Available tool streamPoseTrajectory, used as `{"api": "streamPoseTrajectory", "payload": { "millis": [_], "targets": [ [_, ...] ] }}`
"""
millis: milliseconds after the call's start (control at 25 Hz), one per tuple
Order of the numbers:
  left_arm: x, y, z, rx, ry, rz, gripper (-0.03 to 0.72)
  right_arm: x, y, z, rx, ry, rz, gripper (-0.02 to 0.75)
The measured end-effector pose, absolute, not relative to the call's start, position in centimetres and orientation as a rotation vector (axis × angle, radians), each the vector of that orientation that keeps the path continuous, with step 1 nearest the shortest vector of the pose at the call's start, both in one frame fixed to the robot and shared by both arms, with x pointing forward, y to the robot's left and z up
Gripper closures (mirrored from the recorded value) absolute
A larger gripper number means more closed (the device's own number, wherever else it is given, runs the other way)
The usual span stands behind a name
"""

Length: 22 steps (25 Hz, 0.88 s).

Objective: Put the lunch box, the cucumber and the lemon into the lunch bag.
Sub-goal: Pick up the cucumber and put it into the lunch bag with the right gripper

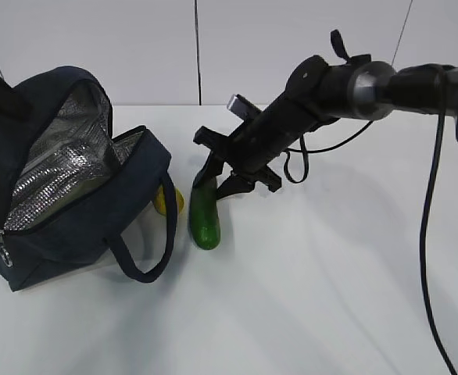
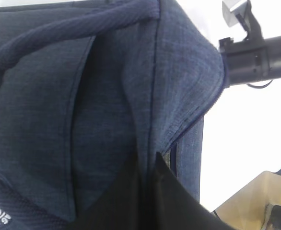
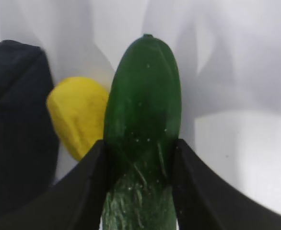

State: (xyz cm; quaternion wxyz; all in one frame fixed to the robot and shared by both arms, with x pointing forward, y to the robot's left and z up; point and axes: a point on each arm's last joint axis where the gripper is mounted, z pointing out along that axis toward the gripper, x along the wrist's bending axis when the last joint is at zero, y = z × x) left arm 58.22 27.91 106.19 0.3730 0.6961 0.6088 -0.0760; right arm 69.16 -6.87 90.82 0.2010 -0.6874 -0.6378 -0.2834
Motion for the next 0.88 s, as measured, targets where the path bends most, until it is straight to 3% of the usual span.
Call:
{"api": "streamPoseTrajectory", "payload": {
  "millis": [360,640,880],
  "targets": [
    [58.2,27.9,106.2,1.786,1.558,-0.202,0.693,70.6,-10.2,97.2,-1.815,-1.868,-0.907,0.431],
    [58.1,27.9,106.2,1.789,1.555,-0.205,0.693,69.4,-9.5,102.1,-1.652,-1.807,-1.06,0.432],
    [58.1,27.8,106.2,1.789,1.554,-0.211,0.693,68.5,-7.7,104.0,-1.464,-1.622,-1.152,0.432]
  ]
}}
